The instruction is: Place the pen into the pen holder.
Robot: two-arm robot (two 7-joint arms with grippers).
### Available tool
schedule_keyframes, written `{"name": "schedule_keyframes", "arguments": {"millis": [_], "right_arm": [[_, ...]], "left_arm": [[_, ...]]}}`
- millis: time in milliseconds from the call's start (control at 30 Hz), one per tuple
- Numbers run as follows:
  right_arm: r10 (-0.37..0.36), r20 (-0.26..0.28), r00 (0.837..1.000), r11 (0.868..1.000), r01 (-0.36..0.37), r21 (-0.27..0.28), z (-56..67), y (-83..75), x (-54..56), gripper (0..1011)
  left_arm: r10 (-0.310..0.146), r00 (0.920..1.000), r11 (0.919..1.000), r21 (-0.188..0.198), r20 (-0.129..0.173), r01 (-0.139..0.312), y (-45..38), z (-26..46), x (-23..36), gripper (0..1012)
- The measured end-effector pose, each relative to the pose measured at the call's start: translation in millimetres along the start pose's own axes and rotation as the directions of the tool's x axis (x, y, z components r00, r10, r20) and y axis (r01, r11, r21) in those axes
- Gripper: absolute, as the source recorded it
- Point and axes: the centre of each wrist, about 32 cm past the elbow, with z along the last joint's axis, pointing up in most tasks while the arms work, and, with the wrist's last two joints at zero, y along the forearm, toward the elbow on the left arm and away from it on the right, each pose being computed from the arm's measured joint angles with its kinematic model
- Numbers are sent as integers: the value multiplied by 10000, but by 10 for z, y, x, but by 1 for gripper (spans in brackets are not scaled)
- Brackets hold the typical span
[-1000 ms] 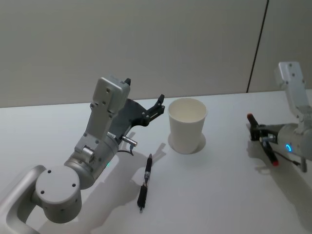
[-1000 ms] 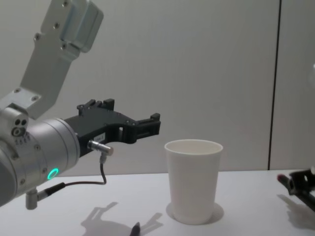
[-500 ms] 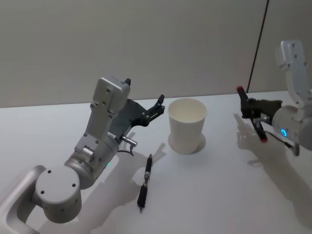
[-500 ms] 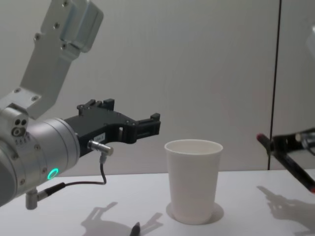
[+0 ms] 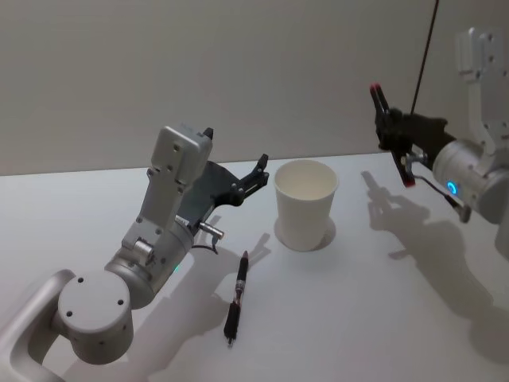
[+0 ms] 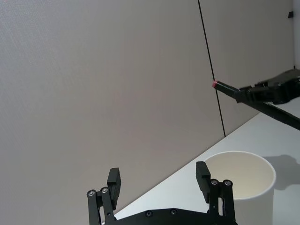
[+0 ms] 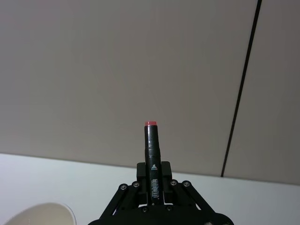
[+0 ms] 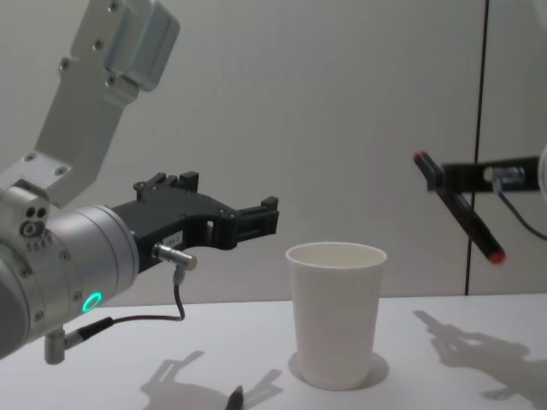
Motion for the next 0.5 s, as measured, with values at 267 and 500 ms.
{"name": "schedule_keyframes", "arguments": {"millis": [267,500], "right_arm": [[427,-103,9990,9900,-409,1351,69,82,-76,171],[1004,-170,9948,9571,-919,2749,146,212,-196,172]], "left_arm": [[0,10000,10000,0,0,0,0,0,0,1001],[1,10000,10000,0,0,-1,0,0,0,1001]]}}
